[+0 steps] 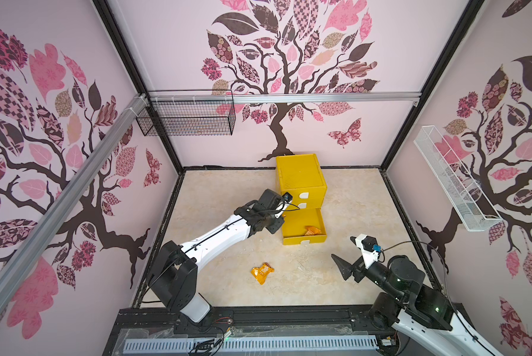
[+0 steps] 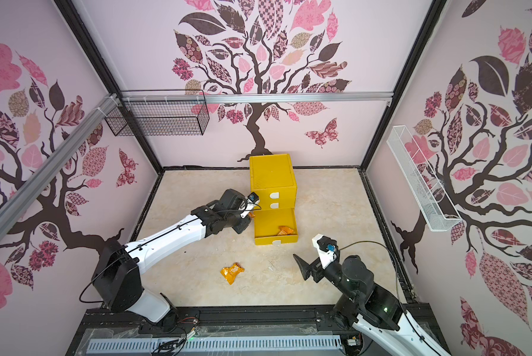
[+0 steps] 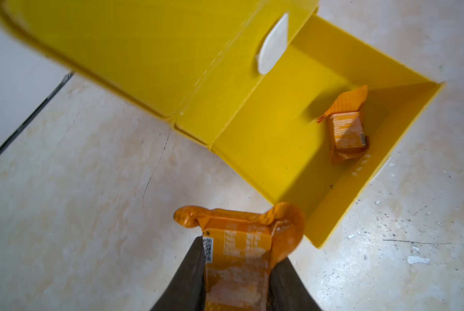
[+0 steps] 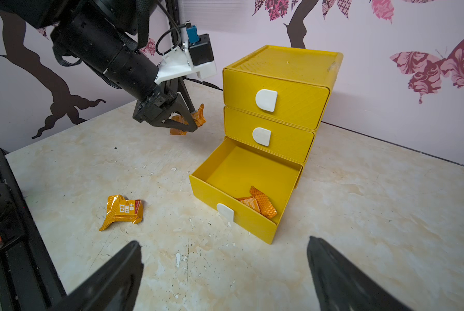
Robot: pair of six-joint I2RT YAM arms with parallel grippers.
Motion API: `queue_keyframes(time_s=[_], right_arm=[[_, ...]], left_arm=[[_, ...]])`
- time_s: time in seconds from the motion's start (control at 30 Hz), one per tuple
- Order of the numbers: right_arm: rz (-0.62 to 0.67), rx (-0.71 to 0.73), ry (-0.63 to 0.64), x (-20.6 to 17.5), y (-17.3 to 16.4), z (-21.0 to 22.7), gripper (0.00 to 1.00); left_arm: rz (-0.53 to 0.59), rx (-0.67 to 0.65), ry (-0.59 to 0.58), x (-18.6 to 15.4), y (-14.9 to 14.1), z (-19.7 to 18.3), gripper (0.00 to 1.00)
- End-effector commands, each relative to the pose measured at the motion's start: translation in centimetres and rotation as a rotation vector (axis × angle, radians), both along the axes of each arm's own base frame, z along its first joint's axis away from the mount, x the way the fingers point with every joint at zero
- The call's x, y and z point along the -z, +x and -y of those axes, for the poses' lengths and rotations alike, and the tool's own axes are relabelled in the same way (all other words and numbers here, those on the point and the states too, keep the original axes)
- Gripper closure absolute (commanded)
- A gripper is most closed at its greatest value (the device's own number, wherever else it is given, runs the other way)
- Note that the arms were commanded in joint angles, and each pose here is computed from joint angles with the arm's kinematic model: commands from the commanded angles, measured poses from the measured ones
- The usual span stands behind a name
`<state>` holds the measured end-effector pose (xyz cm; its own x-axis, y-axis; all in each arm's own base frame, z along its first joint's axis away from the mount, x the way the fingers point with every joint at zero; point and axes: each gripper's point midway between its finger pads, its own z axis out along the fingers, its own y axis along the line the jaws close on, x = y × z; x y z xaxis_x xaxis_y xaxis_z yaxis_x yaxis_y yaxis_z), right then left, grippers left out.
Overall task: Place the cookies into the drawer by color
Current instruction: Place the cookie in the drawer.
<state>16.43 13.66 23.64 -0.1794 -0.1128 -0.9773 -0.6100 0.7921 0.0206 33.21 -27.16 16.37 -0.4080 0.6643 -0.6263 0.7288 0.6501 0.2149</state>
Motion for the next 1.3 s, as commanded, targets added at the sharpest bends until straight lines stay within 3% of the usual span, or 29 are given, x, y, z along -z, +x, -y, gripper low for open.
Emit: queue_keyframes(time_s=[0.0,0.2,0.57,0.97,1.27], right_arm=[[0.007,0.013,-0.002,0.0,0.3,0.1,0.01],[0.002,0.008,-0.010,0.1,0.3,0.0,0.01],[0.007,0.017,-0.002,0.0,0.4,0.1,0.01],[0.007,0.019,-0.002,0.0,0.4,0.2,0.01],[0.011,0.025,0.001,-0.1,0.4,0.3,0.01]], left_arm=[[0.080,0.111,-0.051,-2.4,-0.3,2.2,0.85],[0.061,0.216,-0.131,-3.5,-0.6,5.3,0.80],[0.132,0.329,-0.084,-4.1,1.4,11.5,0.76],[0.182,0.308,-0.086,-4.5,2.7,12.3,0.19],[0.161,0.290,-0.055,-5.8,0.5,9.3,0.03]])
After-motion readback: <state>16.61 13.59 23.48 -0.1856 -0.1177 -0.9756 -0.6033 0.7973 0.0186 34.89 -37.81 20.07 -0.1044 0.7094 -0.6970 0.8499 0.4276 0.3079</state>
